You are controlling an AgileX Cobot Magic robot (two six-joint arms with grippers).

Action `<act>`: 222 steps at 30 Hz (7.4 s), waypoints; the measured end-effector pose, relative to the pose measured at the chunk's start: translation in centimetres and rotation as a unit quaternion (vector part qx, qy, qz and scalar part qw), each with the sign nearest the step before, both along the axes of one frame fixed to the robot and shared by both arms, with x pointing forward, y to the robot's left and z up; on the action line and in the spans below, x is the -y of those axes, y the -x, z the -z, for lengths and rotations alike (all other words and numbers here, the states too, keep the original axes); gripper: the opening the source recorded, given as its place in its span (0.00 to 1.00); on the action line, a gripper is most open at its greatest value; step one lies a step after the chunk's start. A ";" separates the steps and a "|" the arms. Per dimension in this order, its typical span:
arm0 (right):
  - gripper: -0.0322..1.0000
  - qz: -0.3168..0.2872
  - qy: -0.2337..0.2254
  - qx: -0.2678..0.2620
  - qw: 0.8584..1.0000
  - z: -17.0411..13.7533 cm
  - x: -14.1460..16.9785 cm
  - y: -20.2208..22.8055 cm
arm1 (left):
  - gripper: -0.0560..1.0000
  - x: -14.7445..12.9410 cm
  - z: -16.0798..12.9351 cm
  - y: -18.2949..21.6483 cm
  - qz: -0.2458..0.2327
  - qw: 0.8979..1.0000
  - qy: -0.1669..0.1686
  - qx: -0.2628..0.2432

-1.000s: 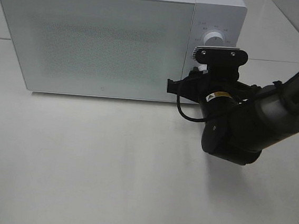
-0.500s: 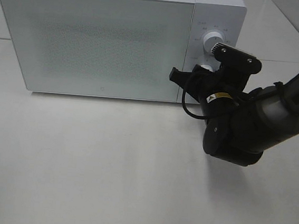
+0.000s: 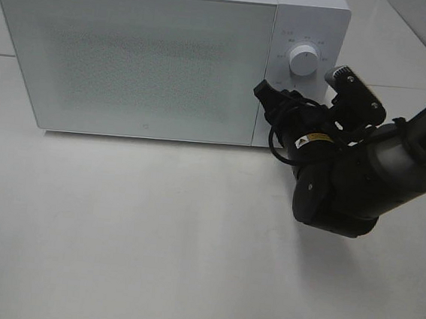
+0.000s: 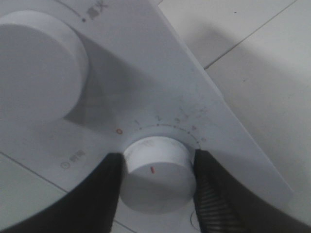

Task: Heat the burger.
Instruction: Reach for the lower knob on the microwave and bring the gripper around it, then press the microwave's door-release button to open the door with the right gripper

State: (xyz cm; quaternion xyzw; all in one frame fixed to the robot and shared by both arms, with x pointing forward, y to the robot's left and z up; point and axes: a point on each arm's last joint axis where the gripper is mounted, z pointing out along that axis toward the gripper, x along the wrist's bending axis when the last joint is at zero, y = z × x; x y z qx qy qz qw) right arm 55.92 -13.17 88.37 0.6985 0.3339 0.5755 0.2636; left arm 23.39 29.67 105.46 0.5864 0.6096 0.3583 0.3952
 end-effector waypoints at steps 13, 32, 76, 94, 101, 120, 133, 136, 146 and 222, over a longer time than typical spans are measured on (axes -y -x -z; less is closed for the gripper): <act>0.46 0.003 -0.042 0.001 0.999 0.0 0.1 0.0 | 0.97 0.0 0.0 0.0 0.000 1.000 0.000 0.000; 0.46 0.031 -0.188 -0.001 0.982 0.0 0.1 0.1 | 0.97 0.0 0.0 0.0 0.000 1.000 0.000 0.000; 0.46 0.131 -0.547 0.002 0.827 0.0 0.1 0.1 | 0.97 0.0 0.0 0.0 0.000 1.000 0.000 0.000; 0.46 0.130 -0.546 0.001 0.828 0.0 0.1 0.1 | 0.97 0.0 0.0 0.0 0.000 1.000 0.000 0.000; 0.46 0.127 -0.539 0.001 0.833 0.0 0.1 0.1 | 0.97 0.0 0.0 0.0 0.000 1.000 0.000 0.000; 0.78 0.055 -0.449 -0.057 0.890 -0.3 0.5 2.5 | 0.97 0.0 0.0 0.0 0.000 1.000 0.000 0.000; 0.76 -0.009 -0.327 -0.145 0.934 -0.5 2.1 6.7 | 0.97 0.0 0.0 0.0 0.000 1.000 0.000 0.000; 0.76 -0.040 -0.270 -0.170 0.947 -0.8 1.9 7.2 | 0.97 0.0 0.0 0.0 0.000 1.000 0.000 0.000; 0.76 -0.130 -0.087 -0.202 0.967 -2.4 1.9 8.4 | 0.97 0.0 0.0 0.0 0.000 1.000 0.000 0.000; 0.76 -0.353 0.353 -0.171 0.849 -16.4 16.1 30.1 | 0.97 0.0 0.0 0.0 0.000 1.000 0.000 0.000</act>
